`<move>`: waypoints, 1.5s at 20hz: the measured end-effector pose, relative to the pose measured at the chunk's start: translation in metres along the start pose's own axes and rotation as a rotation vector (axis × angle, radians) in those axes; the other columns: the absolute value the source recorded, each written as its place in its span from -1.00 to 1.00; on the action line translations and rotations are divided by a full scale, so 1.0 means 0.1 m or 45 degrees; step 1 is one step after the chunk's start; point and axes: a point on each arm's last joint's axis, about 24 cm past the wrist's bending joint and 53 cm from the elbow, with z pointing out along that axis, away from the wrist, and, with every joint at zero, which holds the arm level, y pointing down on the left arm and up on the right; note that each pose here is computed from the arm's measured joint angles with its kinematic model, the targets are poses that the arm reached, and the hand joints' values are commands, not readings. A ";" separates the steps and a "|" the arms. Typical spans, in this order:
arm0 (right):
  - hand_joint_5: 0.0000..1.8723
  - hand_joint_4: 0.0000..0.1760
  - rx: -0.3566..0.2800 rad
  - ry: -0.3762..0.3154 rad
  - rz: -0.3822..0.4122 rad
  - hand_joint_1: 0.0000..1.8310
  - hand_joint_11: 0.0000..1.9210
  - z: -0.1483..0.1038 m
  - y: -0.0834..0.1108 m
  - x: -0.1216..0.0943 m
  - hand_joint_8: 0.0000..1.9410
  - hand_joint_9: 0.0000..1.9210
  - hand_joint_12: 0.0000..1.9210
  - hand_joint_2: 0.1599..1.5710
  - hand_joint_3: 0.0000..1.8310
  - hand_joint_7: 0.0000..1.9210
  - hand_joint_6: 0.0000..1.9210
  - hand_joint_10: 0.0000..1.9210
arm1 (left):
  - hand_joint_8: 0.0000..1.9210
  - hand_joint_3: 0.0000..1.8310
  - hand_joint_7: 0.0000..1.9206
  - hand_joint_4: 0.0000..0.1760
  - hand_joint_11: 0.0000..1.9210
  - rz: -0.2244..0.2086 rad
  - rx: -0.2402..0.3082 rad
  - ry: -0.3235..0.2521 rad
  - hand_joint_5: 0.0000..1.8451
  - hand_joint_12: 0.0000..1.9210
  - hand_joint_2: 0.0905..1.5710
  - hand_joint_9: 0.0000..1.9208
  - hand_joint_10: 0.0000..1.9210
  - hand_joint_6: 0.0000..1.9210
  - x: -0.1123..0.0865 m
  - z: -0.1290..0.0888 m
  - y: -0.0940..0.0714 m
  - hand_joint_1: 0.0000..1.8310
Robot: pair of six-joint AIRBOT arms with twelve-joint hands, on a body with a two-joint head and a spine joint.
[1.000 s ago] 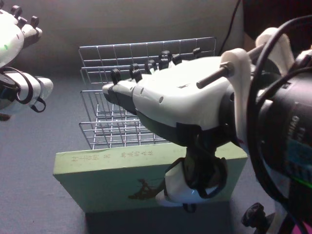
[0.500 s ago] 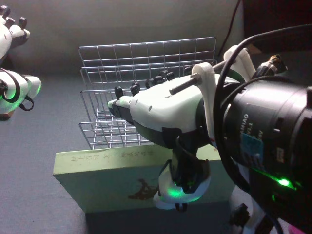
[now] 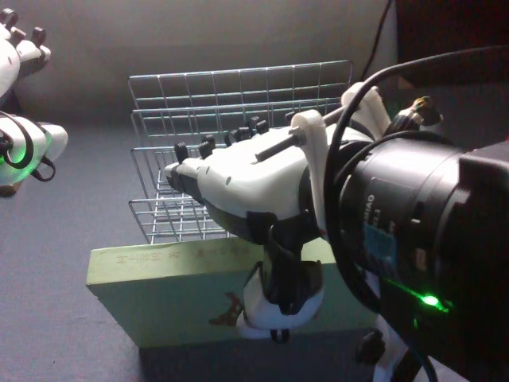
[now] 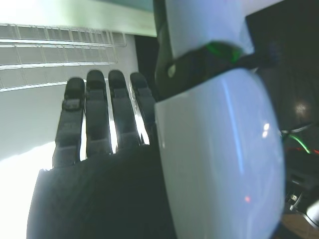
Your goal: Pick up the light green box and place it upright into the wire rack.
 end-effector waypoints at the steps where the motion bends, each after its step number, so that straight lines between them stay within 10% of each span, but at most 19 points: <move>1: -0.97 -1.00 0.007 0.003 0.004 0.33 -1.00 0.02 -0.02 0.01 -1.00 -0.90 -0.88 0.01 -1.00 -0.93 -1.00 -1.00 | -1.00 -1.00 -0.84 -1.00 -1.00 -0.011 0.002 0.012 -0.81 -0.23 0.78 -0.87 -1.00 -1.00 0.02 0.00 0.00 -0.99; 12: -0.88 -1.00 0.037 0.021 0.008 0.31 -1.00 0.13 -0.09 0.09 -0.98 -0.85 -0.90 0.02 -1.00 -0.84 -0.98 -0.99 | -1.00 -1.00 -0.85 -1.00 -1.00 -0.001 0.006 0.000 -0.80 -0.24 0.77 -0.87 -1.00 -1.00 -0.03 -0.01 0.00 -0.96; 16: -0.79 -1.00 0.037 0.020 0.001 0.30 -1.00 0.17 -0.10 0.10 -0.98 -0.72 -0.60 0.02 -1.00 -0.70 -0.97 -0.96 | -1.00 -1.00 -0.85 -1.00 -1.00 -0.016 0.009 -0.004 -0.80 -0.25 0.78 -0.87 -1.00 -1.00 -0.05 -0.01 0.01 -0.96; 21: -0.41 -1.00 0.028 0.033 -0.002 0.31 -1.00 0.17 -0.08 0.15 -0.92 -0.39 0.38 0.09 -0.99 -0.31 -0.85 -0.86 | -1.00 -1.00 -0.85 -1.00 -1.00 -0.028 0.002 -0.017 -0.81 -0.25 0.78 -0.87 -1.00 -1.00 -0.09 -0.02 0.05 -0.96; 26: -0.36 -1.00 0.021 0.015 -0.014 0.32 -1.00 0.17 -0.07 0.11 -0.93 -0.32 0.53 0.10 -0.99 -0.22 -0.81 -0.84 | -1.00 -1.00 -0.85 -1.00 -1.00 -0.012 0.002 -0.026 -0.81 -0.26 0.78 -0.87 -1.00 -1.00 -0.10 -0.02 0.05 -0.96; 30: -0.21 -1.00 0.017 0.008 -0.020 0.32 -0.59 0.17 -0.06 0.10 -0.94 -0.11 0.61 0.19 -0.99 0.13 -0.48 -0.46 | -1.00 -1.00 -0.85 -1.00 -1.00 -0.011 0.005 -0.026 -0.81 -0.26 0.77 -0.87 -1.00 -1.00 -0.11 -0.03 0.04 -0.96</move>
